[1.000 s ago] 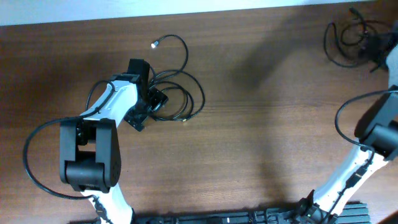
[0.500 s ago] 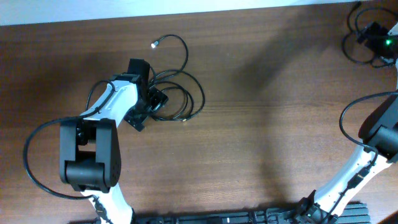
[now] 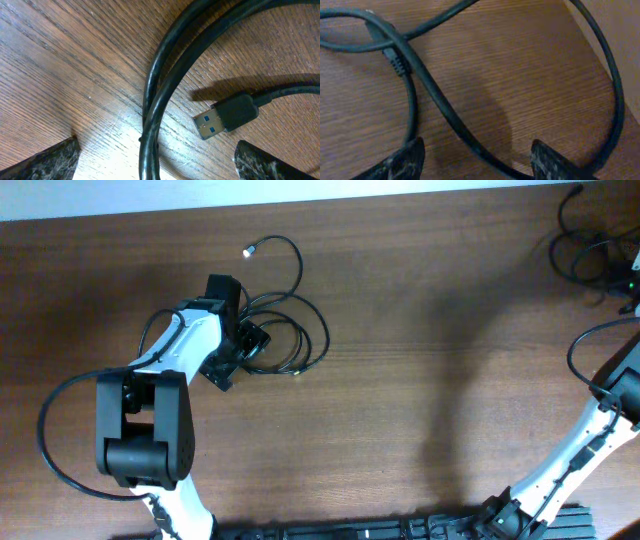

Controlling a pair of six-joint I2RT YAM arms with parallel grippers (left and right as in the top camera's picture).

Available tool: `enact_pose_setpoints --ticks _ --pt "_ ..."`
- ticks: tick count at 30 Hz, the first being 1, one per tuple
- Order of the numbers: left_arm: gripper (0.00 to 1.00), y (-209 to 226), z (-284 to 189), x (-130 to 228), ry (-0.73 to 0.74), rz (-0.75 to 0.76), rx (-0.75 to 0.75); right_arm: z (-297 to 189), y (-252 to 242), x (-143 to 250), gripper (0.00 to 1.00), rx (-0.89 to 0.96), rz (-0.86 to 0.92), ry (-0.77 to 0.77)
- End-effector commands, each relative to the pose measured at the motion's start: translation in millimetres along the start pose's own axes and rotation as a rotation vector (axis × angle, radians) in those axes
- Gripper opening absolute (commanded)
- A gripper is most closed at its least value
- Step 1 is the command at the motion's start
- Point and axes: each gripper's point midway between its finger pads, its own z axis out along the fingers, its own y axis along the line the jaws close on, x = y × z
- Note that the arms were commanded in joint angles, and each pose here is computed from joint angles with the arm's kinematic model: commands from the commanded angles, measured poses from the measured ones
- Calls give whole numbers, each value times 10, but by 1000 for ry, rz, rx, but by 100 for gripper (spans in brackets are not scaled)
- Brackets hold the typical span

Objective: Untangle cables
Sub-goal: 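Place the separated cable at the top right and open the right gripper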

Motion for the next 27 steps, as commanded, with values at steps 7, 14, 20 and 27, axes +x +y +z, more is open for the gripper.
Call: enact_pose_setpoints --ticks 7,14,20,27 --pt "99 0 -36 -5 -14 5 1 32 1422 -136 4 -324 148 68" --pt "99 -61 -37 -47 -31 7 26 -537 326 -817 77 -195 124 -41" --pt "99 -106 -37 -39 -34 14 40 160 222 197 75 -191 161 113" --pt "99 -176 -29 74 -31 50 39 196 1287 64 5 -380 123 156"
